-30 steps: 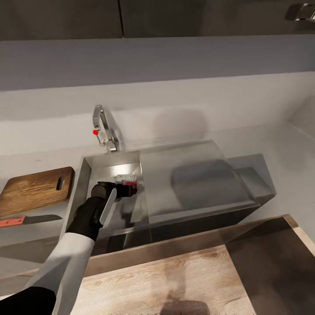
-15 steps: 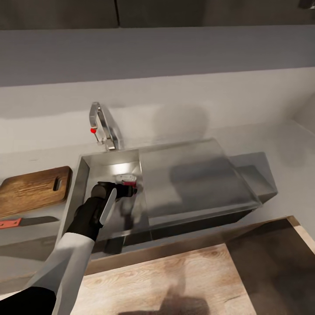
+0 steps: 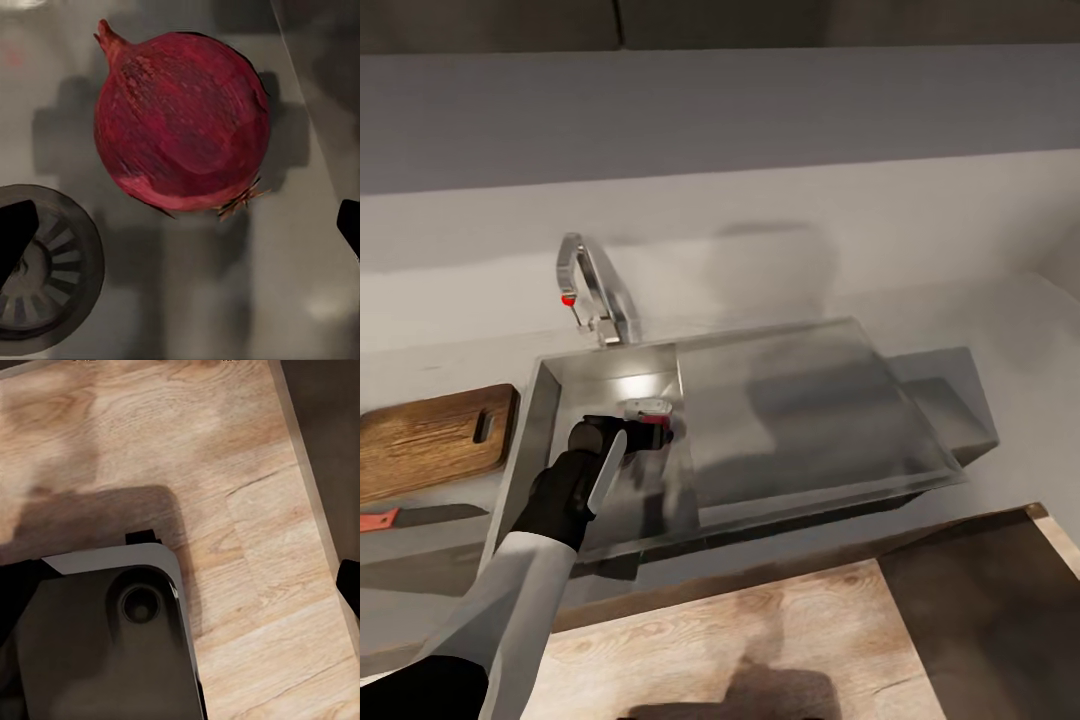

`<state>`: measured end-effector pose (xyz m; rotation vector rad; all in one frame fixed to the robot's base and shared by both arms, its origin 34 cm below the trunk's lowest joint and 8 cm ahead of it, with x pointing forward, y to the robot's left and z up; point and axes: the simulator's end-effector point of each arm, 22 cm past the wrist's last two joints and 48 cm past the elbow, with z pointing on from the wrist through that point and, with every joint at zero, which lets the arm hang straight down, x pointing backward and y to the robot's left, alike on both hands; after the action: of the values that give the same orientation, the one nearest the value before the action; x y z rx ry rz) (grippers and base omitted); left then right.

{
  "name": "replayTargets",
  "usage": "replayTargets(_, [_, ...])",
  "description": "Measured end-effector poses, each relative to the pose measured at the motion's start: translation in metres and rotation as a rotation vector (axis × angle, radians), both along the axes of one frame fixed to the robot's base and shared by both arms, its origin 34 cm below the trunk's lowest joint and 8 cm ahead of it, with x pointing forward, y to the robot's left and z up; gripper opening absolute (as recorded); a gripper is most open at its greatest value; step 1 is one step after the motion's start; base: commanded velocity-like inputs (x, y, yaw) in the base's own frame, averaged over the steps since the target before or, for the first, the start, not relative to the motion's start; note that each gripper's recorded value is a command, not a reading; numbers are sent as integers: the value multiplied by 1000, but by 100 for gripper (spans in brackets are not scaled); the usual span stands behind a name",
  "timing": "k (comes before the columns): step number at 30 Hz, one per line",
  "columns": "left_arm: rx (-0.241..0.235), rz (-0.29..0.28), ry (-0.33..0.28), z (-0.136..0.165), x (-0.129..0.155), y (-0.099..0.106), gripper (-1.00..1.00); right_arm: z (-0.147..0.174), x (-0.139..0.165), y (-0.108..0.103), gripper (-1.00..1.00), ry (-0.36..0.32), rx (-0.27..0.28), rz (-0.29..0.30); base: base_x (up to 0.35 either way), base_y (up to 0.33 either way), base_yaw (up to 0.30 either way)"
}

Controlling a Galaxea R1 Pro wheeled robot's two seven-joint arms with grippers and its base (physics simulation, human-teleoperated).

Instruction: In the kitchen, take the Vidalia onion out of the sink, dice it on the chopping board with the paring knife, put the diced onion into the bowl on the countertop, then place both the paring knife and the chopping board into the sink.

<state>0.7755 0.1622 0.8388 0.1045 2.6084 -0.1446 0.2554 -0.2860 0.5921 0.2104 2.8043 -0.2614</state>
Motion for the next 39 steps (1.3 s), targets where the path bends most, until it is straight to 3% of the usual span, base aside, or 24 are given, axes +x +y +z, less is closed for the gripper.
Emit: replayTargets(39, [-1, 0, 8, -12, -3, -1, 100, -1, -2, 0, 100, 5, 0, 1, 52, -9, 0])
